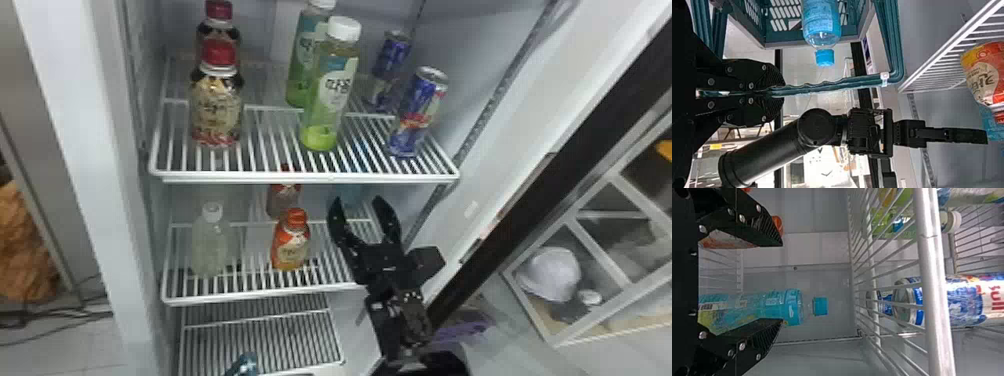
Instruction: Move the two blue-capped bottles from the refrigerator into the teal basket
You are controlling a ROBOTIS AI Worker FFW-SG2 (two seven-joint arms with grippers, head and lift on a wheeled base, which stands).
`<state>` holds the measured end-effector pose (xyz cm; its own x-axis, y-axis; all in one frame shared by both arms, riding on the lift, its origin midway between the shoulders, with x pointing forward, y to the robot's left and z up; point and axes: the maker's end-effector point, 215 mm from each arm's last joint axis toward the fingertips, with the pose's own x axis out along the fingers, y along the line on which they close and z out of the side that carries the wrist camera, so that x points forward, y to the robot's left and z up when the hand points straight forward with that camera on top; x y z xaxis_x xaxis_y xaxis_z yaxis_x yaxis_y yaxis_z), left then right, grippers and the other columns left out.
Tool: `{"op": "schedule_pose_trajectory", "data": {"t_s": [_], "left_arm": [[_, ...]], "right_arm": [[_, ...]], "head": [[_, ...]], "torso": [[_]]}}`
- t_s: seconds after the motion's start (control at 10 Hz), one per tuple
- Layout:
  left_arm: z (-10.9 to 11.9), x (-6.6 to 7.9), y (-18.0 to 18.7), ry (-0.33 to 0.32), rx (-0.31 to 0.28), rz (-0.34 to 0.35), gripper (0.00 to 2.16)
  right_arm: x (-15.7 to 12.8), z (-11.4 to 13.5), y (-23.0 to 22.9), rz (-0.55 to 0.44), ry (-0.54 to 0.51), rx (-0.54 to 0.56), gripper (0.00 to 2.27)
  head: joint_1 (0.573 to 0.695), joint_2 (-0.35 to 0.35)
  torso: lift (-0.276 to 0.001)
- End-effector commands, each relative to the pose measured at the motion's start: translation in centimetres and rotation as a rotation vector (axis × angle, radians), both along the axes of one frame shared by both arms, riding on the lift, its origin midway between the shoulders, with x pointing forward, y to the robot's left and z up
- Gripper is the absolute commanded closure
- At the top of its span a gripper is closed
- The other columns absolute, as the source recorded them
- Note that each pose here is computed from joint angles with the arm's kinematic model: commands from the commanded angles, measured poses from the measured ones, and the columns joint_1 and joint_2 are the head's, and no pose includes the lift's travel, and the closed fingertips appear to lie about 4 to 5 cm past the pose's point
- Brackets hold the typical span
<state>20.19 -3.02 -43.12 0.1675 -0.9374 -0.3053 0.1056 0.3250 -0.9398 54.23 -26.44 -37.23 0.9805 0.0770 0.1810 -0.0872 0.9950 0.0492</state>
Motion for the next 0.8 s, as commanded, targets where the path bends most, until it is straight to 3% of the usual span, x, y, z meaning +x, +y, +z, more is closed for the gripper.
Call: {"op": "schedule_pose_trajectory", "data": {"t_s": [0.0,0.5,0.7], "left_arm": [[0.1,0.0,0.0,0.0,-0.003,0.0,1.11],[0.0,0.0,0.1,0.0,0.0,-0.001,1.11],[0.1,0.0,-0.1,-0.002,-0.003,-0.002,1.11]], "right_arm": [[1.0,-0.2,-0.2,-0.011,0.008,-0.002,0.28],[4.7,0.3,-0.6,-0.07,0.012,-0.006,0.25],[5.7,-0.5,-1.2,-0.092,0.052,-0.009,0.24]], "head": [[0.695,-0.35],[0.695,-0.35],[0.695,-0.35]], "torso": [[-0.136],[-0.136],[-0.136]]}}
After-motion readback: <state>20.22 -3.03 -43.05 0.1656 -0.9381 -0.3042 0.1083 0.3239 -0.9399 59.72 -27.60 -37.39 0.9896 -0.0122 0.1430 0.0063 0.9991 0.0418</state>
